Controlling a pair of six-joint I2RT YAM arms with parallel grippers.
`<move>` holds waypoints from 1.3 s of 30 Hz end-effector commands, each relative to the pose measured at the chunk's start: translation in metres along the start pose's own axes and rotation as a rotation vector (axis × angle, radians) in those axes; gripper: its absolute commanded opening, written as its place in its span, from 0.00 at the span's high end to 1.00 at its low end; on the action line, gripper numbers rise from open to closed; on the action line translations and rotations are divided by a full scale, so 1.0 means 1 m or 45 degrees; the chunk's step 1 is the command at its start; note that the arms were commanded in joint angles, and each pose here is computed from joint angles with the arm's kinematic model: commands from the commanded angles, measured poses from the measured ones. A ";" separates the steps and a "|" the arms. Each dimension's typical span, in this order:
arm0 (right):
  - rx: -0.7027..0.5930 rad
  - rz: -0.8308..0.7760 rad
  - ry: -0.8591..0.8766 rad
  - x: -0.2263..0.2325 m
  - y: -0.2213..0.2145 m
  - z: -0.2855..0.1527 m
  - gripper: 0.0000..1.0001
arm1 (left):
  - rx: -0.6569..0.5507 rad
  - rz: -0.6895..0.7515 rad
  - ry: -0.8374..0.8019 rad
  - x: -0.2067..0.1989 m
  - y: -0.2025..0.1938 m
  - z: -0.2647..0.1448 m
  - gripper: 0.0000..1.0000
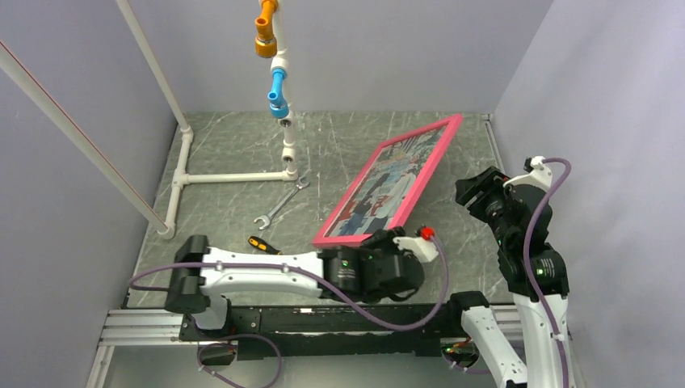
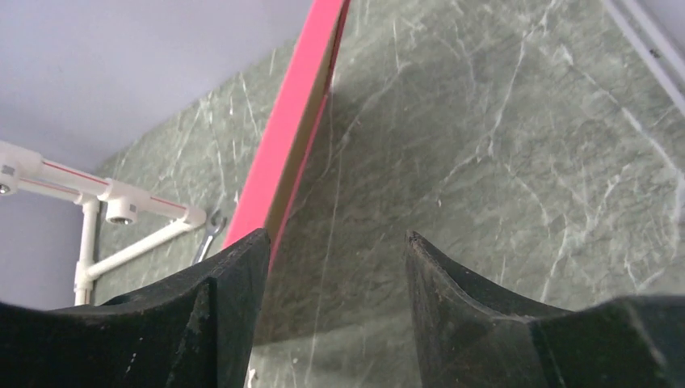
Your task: Take the photo out of the frame
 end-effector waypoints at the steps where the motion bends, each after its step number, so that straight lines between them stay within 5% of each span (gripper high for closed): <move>1: -0.103 0.021 -0.004 0.001 0.014 -0.006 0.37 | -0.240 -0.403 -0.274 0.011 0.039 -0.027 1.00; 15: -0.077 0.025 -0.043 -0.004 0.010 0.002 0.39 | -0.391 -0.990 -0.547 0.058 0.007 -0.039 1.00; 23: -0.025 0.039 -0.041 -0.004 0.000 0.013 0.40 | -0.379 -1.148 -0.644 0.084 -0.008 -0.047 1.00; 39: 0.054 0.033 -0.068 -0.013 -0.018 0.024 0.40 | -0.379 -1.678 -0.761 0.085 -0.057 -0.016 1.00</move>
Point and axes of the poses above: each gripper's point midway between its finger pads, its own z axis out along the fingers, its own x axis along the line the jaws close on, y = z × x, the point moved 3 cm from there along -z, back along the fingers, and after that the axes turned 10 degrees about z, right-handed, at the moved point
